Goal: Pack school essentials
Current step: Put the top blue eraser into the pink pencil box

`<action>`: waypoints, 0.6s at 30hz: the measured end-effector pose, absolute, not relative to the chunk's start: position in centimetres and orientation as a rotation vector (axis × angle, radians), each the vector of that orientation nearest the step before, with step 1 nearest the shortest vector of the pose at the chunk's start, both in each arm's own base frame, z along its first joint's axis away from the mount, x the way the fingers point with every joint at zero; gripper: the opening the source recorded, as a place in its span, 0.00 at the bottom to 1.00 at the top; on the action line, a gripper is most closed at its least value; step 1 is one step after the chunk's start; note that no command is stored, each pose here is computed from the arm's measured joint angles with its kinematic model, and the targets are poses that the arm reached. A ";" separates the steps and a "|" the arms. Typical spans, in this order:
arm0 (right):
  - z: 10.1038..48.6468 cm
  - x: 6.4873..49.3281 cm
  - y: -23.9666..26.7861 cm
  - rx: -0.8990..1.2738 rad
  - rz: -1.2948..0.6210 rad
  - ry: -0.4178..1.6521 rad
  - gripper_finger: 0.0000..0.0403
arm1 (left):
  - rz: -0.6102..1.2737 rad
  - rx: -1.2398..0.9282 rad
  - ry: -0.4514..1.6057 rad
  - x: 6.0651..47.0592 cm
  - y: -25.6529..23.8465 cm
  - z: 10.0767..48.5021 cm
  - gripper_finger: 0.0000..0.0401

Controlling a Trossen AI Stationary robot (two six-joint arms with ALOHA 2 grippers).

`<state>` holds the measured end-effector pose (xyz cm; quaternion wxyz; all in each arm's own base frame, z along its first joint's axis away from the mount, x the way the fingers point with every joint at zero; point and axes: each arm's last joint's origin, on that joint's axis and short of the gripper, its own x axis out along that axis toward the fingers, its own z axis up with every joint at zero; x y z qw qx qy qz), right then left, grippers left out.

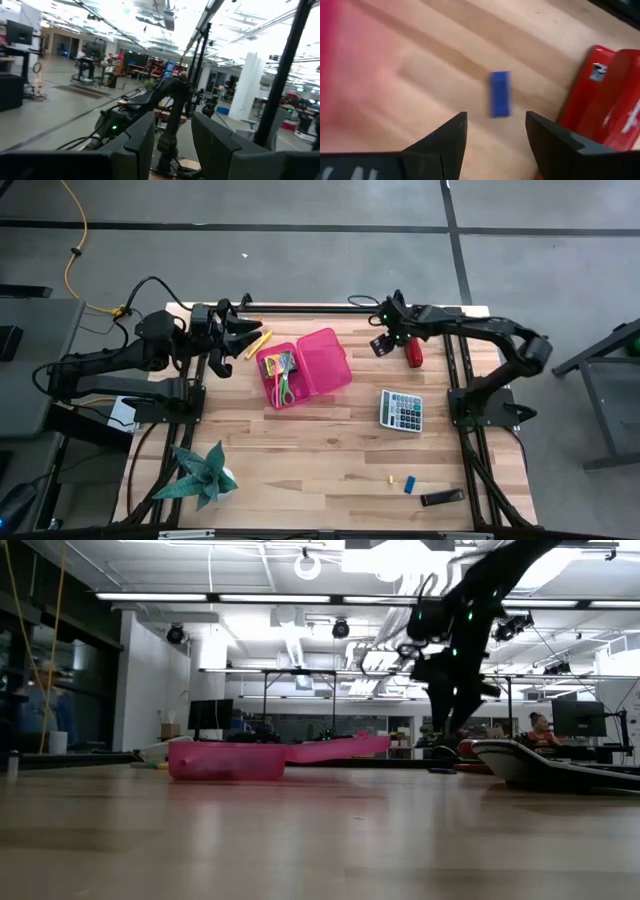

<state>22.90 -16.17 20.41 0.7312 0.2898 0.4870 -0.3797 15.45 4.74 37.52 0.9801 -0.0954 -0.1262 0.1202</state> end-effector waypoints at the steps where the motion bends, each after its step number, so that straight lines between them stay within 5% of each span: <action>1: 19.9 22.8 -16.7 0.632 -0.838 1.086 0.48 | 0.244 -0.192 -0.254 15.4 4.7 37.5 0.29; 18: 13.9 23.7 -19.7 0.664 -0.745 1.214 0.48 | 0.244 -0.203 -0.256 15.4 4.7 37.5 0.29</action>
